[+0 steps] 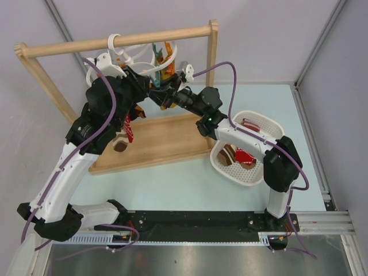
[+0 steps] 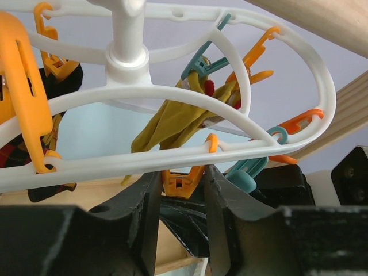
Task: Clip the socks to the hanger
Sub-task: Open the clamp at the hanger.
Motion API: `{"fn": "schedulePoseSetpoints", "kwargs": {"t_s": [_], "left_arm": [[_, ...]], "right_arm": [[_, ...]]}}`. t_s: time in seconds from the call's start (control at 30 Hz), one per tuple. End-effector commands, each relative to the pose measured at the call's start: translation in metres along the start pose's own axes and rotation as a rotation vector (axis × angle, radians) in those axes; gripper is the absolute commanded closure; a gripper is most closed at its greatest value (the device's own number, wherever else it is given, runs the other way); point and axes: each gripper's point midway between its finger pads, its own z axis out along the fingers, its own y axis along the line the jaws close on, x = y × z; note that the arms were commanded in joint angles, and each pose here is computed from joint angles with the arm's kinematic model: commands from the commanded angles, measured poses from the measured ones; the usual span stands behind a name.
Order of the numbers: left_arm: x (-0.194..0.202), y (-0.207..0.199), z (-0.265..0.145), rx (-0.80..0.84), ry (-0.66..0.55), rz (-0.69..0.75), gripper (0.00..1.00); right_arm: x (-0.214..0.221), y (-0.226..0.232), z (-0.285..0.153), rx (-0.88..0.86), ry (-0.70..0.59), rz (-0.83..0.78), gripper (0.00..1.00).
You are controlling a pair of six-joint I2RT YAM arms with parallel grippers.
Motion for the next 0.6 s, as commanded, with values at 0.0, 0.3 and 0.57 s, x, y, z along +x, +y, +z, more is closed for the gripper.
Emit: {"fn": "schedulePoseSetpoints", "kwargs": {"t_s": [0.0,0.3,0.57], "left_arm": [[-0.031,-0.009,0.001,0.028,-0.121,-0.056,0.72],[-0.026,0.000,0.002,0.005,-0.130,-0.009,0.81],[-0.022,0.005,0.003,0.006,-0.138,0.057,0.83]], "right_arm": [[-0.020,0.008,-0.003,0.007,-0.037,-0.020,0.70],[-0.003,-0.015,-0.036,0.162,0.073,0.003,0.32],[0.014,-0.031,-0.103,0.420,0.336,0.027,0.21]]}}
